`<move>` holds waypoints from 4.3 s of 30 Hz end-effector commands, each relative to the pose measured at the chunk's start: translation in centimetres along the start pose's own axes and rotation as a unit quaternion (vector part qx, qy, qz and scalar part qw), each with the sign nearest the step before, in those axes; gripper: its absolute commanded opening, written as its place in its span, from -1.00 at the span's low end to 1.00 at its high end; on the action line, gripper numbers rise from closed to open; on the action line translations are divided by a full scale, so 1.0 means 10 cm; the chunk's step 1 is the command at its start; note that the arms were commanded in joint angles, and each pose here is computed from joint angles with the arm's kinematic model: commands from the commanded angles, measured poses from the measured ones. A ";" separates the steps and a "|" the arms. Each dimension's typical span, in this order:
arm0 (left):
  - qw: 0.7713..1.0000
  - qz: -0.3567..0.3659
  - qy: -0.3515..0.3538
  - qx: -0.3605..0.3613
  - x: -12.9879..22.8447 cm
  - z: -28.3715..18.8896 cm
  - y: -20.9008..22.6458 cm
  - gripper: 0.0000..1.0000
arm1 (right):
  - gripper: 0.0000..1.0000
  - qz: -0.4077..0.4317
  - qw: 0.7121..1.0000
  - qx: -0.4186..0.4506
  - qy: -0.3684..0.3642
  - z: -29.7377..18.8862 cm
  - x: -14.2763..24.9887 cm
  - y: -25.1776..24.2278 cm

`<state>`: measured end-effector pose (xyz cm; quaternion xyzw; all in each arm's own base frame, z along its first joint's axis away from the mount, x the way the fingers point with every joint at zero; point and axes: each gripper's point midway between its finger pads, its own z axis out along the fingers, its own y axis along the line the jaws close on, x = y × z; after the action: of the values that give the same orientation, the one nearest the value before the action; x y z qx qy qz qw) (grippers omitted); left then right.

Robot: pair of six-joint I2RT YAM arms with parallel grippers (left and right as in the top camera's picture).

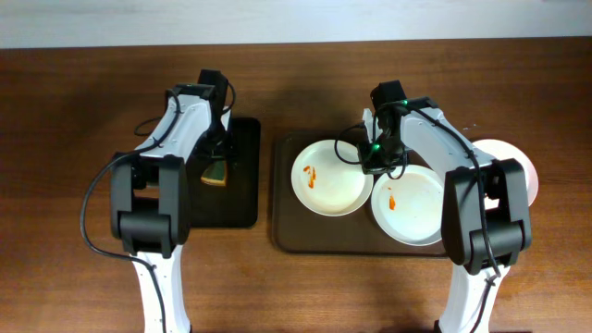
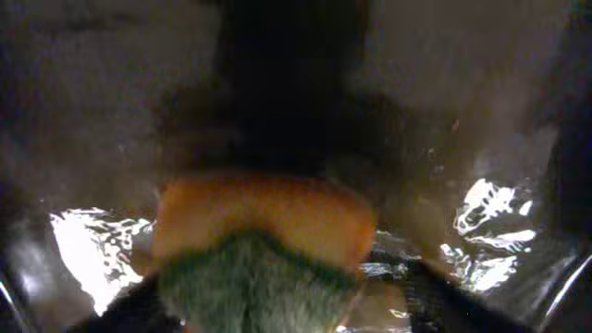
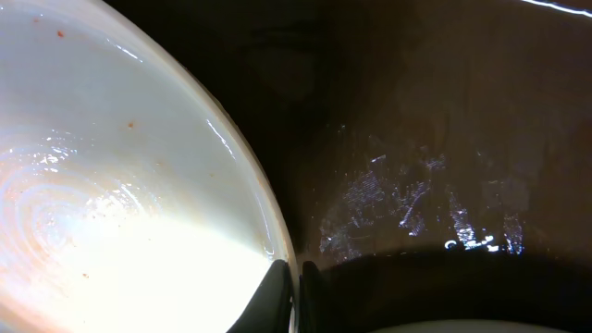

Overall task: Clean dirty plates on tray and stack at the side
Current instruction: 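Grasp the sponge with the left gripper and lift it from the black tray, then carry the sponge with the left gripper over the middle plate, then wipe the middle plate with the sponge while the right gripper holds its rim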

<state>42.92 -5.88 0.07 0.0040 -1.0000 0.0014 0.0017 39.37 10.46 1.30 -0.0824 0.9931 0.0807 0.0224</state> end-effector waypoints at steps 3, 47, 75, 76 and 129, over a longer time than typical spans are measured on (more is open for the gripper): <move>0.999 0.001 0.053 0.000 0.24 0.15 0.00 -0.78 | -0.89 0.002 1.000 0.001 0.001 0.02 0.02 0.01; 0.967 0.113 -0.095 0.206 0.09 -1.18 -1.91 -1.00 | -0.34 0.046 0.995 -0.085 -0.005 -0.09 -0.02 -0.05; 0.948 0.103 -0.069 0.294 0.40 -0.73 -2.61 -1.00 | -0.91 0.049 0.995 -0.089 -0.002 -0.09 -0.01 -0.05; 0.947 0.104 -0.065 0.295 0.41 -0.71 -2.64 -1.00 | -0.92 0.049 0.995 -0.089 -0.003 -0.09 -0.01 -0.05; 0.992 0.096 -0.047 0.060 0.46 0.14 -1.75 -1.00 | -0.91 0.051 0.995 -0.088 0.005 -0.08 0.03 -0.05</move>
<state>38.71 -26.62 1.38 -0.0883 -0.9859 0.1296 -0.0580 39.24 10.01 2.07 -0.0322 0.9846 0.1719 0.0069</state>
